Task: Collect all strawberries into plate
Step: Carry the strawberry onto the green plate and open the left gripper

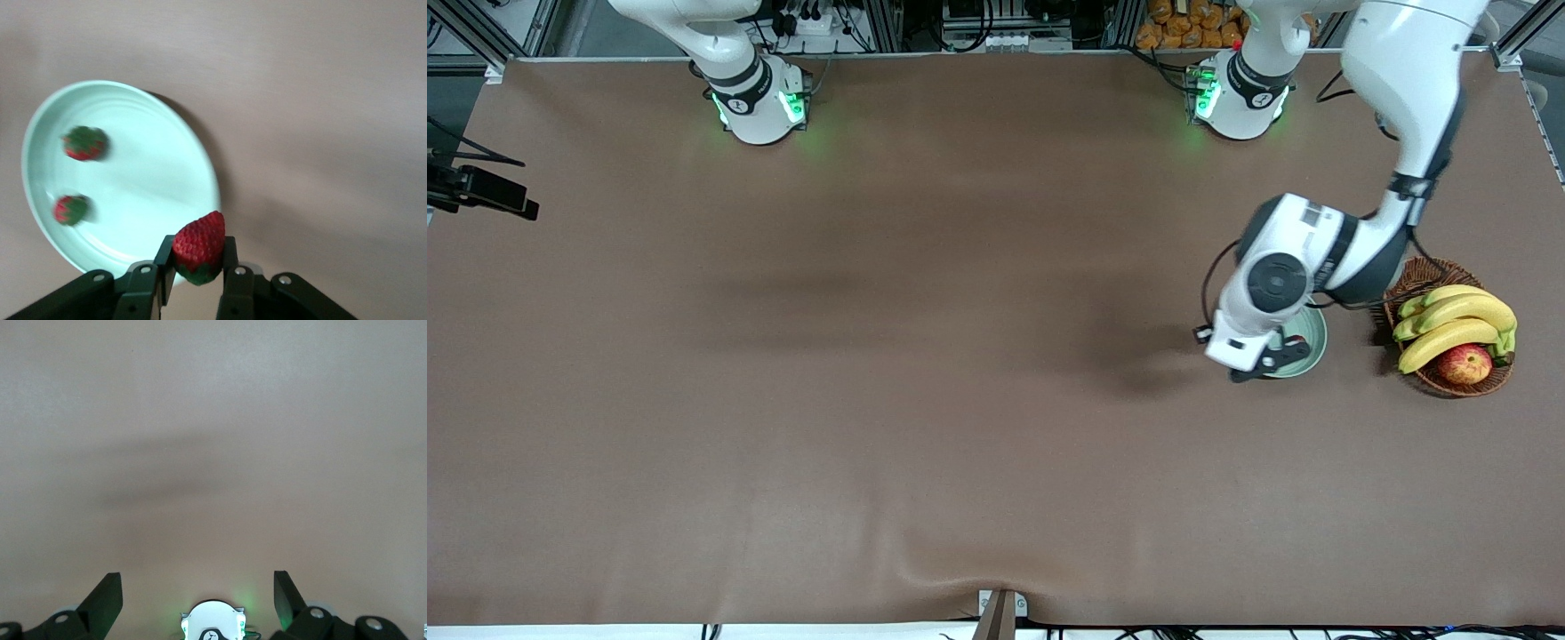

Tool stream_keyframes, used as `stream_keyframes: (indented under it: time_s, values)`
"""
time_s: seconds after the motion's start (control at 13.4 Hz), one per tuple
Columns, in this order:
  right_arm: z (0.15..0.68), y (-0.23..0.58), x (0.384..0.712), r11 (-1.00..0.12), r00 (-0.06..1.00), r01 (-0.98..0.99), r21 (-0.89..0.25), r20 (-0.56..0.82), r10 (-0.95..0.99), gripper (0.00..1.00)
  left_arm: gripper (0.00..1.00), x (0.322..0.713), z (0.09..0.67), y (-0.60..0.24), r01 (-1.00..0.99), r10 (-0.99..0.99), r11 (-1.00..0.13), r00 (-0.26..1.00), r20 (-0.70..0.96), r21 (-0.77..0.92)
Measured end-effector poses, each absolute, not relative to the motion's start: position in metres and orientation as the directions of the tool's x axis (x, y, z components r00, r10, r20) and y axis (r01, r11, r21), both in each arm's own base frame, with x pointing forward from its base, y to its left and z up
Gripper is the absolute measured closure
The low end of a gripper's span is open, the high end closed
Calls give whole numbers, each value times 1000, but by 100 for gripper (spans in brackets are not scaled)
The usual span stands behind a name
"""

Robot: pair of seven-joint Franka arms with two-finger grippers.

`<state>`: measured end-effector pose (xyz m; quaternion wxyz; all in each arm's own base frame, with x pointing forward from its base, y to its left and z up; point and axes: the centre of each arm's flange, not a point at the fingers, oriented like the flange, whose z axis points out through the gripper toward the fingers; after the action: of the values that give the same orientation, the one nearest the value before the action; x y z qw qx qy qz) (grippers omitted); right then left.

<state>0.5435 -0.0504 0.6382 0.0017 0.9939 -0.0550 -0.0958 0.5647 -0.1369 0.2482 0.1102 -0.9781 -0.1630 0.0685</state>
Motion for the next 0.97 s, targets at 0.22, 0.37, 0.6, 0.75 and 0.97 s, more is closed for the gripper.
stream_keyframes:
  time_s: [0.22,0.37,0.6,0.75,0.97]
  values:
    - [638,-50,544,-994,976,-109,13,-190,-110,0,65,562,234,-94,304,345,-920,928,-142,-247]
    - [638,-49,544,-994,976,-108,13,-188,-108,0,57,562,232,-84,273,315,-931,936,-158,-240]
    - [638,-47,545,-995,977,-103,13,-184,-104,0,26,576,256,-75,259,287,-942,951,-115,-212]
    - [638,-45,546,-995,979,-100,13,-177,-101,0,4,590,303,-90,257,267,-949,963,-34,-185]
    - [637,-44,547,-995,979,-99,13,-177,-100,0,0,599,399,-125,239,240,-949,971,22,-204]
